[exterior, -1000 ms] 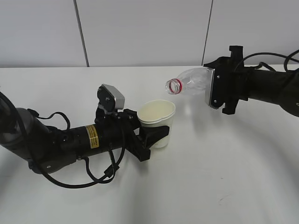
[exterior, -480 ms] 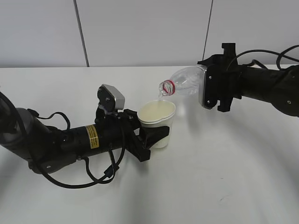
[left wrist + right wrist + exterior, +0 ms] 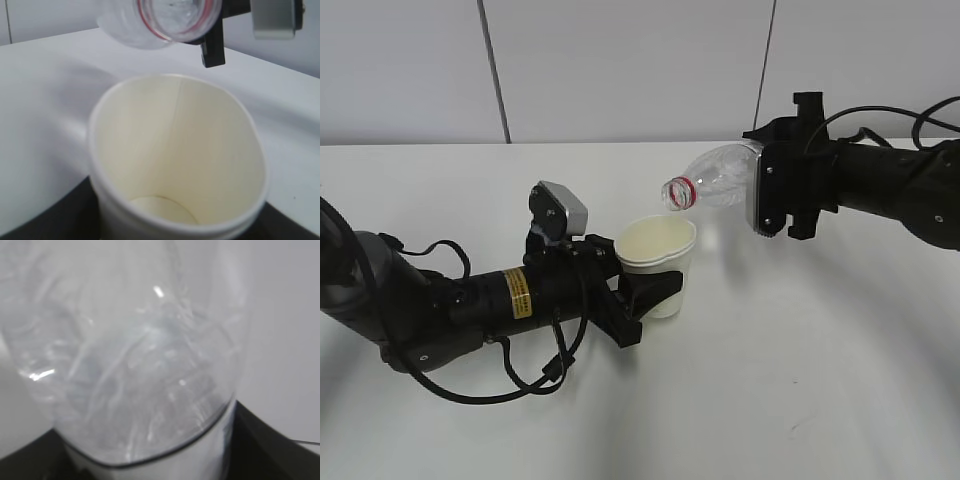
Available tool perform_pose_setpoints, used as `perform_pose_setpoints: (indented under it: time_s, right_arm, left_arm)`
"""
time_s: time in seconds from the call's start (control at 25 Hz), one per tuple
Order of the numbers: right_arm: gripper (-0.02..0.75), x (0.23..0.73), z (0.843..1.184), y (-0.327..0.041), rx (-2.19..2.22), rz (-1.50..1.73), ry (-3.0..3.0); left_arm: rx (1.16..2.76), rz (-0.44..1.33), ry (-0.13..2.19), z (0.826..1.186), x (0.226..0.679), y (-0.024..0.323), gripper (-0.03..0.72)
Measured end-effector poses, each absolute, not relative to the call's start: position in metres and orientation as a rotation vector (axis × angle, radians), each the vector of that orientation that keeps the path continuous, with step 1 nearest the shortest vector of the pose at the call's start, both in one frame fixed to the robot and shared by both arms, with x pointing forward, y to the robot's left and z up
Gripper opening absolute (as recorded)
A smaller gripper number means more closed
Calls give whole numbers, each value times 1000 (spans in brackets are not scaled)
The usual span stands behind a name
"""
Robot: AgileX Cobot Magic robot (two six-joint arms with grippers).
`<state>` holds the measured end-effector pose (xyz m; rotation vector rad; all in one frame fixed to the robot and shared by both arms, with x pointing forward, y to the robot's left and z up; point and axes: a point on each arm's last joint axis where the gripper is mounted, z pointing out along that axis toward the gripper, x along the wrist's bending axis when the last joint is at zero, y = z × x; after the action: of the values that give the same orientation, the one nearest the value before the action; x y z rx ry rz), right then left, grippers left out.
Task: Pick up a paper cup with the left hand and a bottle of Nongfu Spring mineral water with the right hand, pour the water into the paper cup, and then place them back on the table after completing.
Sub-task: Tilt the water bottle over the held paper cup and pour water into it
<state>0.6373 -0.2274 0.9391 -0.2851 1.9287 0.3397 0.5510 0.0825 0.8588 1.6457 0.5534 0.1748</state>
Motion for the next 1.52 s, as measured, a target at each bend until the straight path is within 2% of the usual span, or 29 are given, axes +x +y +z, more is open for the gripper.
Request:
perform_pose_setpoints:
  time_s: [1.52]
  right_arm:
    - [451, 639, 942, -229, -327, 271, 1887]
  left_arm:
    - [1649, 172, 548, 859, 551, 82, 393]
